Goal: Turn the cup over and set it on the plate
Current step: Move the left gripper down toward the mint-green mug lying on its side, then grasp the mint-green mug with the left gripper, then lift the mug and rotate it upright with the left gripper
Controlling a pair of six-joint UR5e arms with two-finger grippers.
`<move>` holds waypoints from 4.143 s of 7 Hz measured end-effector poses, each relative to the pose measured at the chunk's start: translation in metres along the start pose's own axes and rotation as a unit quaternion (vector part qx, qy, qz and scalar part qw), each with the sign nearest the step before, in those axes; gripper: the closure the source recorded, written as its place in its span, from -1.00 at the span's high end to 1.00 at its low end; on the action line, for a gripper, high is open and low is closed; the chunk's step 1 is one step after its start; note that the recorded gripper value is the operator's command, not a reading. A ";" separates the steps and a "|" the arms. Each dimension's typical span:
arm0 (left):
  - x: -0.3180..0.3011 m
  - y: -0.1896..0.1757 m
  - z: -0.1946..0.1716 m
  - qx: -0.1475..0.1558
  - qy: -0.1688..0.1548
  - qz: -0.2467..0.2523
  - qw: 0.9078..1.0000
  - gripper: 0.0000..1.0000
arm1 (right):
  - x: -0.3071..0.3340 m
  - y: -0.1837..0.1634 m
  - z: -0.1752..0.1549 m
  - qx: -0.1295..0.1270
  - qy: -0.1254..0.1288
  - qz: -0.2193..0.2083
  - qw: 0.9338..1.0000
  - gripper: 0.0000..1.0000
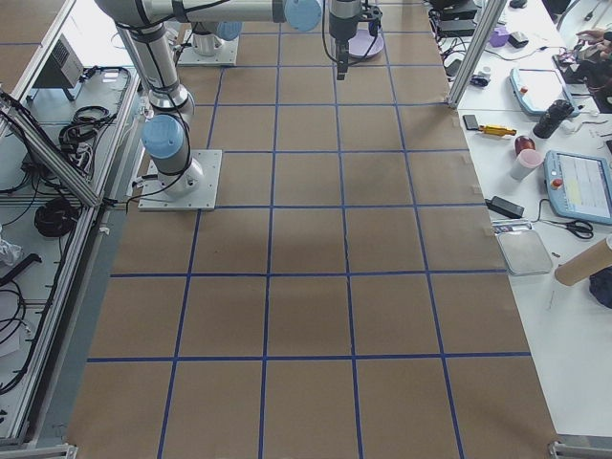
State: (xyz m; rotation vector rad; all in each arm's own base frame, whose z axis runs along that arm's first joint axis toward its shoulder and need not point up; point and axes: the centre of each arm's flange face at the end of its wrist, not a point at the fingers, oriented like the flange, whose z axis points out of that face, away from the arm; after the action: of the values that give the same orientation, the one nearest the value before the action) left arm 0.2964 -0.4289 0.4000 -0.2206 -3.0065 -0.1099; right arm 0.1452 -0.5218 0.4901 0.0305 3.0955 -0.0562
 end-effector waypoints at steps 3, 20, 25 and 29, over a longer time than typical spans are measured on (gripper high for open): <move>-0.072 0.027 0.047 0.023 0.055 0.008 0.998 1.00 | 0.000 0.000 0.000 0.000 0.000 0.000 1.000 1.00; -0.138 0.072 0.205 0.091 0.356 -0.012 0.930 -0.60 | 0.000 0.000 0.000 0.000 0.000 0.000 1.000 1.00; -0.123 0.067 0.183 0.101 0.370 -0.015 0.923 -1.00 | 0.000 0.000 0.000 0.000 0.000 0.000 1.000 1.00; -0.084 0.033 0.122 0.096 0.324 0.014 0.941 -1.00 | 0.000 0.000 0.000 0.000 -0.001 0.000 1.000 1.00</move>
State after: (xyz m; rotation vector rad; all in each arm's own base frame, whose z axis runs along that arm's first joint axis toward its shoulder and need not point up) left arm 0.3694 -0.3978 0.2706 -0.1656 -2.3349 0.0975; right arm 0.1453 -0.5218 0.4901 0.0301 3.0945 -0.0562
